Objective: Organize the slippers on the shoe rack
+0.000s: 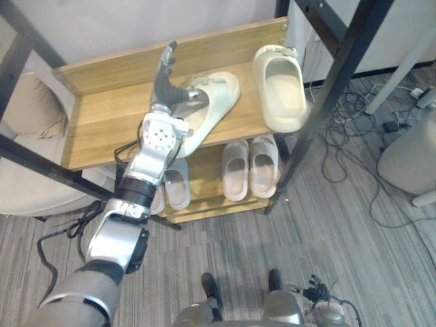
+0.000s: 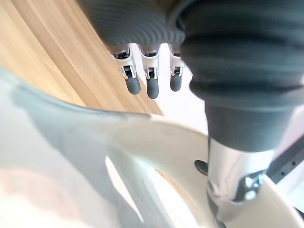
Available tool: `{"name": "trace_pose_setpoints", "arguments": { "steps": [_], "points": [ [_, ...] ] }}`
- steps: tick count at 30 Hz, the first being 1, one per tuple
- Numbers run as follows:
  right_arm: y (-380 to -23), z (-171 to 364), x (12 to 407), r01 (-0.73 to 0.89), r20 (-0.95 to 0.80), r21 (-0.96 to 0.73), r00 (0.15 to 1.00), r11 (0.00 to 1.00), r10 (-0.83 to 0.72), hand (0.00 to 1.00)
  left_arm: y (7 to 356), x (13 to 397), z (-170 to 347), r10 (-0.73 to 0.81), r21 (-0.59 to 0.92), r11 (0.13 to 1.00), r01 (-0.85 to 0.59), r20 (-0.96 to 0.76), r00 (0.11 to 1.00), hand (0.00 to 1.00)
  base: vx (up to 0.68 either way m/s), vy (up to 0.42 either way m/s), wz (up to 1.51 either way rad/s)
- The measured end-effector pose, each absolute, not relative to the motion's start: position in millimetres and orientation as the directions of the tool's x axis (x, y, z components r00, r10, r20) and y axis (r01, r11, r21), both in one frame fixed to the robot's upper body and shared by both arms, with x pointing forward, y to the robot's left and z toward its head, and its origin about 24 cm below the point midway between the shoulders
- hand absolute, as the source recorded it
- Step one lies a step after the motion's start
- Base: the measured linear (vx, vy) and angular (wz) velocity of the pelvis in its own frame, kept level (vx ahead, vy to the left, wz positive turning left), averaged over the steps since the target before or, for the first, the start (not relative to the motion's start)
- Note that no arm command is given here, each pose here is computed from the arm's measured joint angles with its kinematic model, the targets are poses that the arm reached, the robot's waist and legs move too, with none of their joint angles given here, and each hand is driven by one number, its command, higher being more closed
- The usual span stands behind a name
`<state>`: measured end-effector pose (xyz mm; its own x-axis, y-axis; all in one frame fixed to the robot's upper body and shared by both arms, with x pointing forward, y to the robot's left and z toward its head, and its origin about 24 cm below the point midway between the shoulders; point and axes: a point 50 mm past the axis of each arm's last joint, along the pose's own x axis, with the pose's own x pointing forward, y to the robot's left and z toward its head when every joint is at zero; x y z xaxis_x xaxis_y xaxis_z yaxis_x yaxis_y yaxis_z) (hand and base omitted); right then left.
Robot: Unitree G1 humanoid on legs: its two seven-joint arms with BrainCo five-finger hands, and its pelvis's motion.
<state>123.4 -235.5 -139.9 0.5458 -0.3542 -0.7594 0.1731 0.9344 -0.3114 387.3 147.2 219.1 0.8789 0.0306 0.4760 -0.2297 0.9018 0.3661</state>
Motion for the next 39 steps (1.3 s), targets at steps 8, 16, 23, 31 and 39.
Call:
{"name": "trace_pose_setpoints", "arguments": {
  "steps": [8, 16, 23, 31, 39],
  "points": [
    [-234.9, -140.2, 123.6, 0.158, -0.765, -0.311, 0.544, 0.937, -0.345, 0.00, 148.6, 384.1, 210.4, 0.023, 0.370, 0.903, -0.218, 0.465, 0.885, 0.00, -0.02, -0.013, 0.09],
    [-233.5, -140.4, 124.1, 0.143, -0.767, -0.308, 0.548, 0.941, -0.335, 0.00, 148.7, 384.8, 210.1, 0.022, 0.373, 0.902, -0.217, 0.461, 0.887, 0.00, 0.00, 0.000, 0.00],
    [-232.0, -141.0, 123.6, 0.141, -0.770, -0.305, 0.546, 0.942, -0.331, 0.00, 149.1, 395.5, 213.3, 0.035, 0.396, 0.891, -0.221, 0.427, 0.904, 0.00, 0.00, 0.000, 0.00],
    [-231.6, -141.5, 122.9, 0.142, -0.773, -0.301, 0.543, 0.943, -0.328, 0.00, 151.7, 406.1, 216.1, 0.052, 0.421, 0.880, -0.220, 0.375, 0.926, 0.00, 0.00, -0.001, -0.03],
    [-232.2, -142.5, 120.7, 0.169, -0.778, -0.290, 0.531, 0.942, -0.335, 0.00, 152.5, 412.6, 219.1, 0.043, 0.484, 0.848, -0.214, 0.339, 0.940, 0.00, -0.03, -0.001, -0.08]
  ]
}}
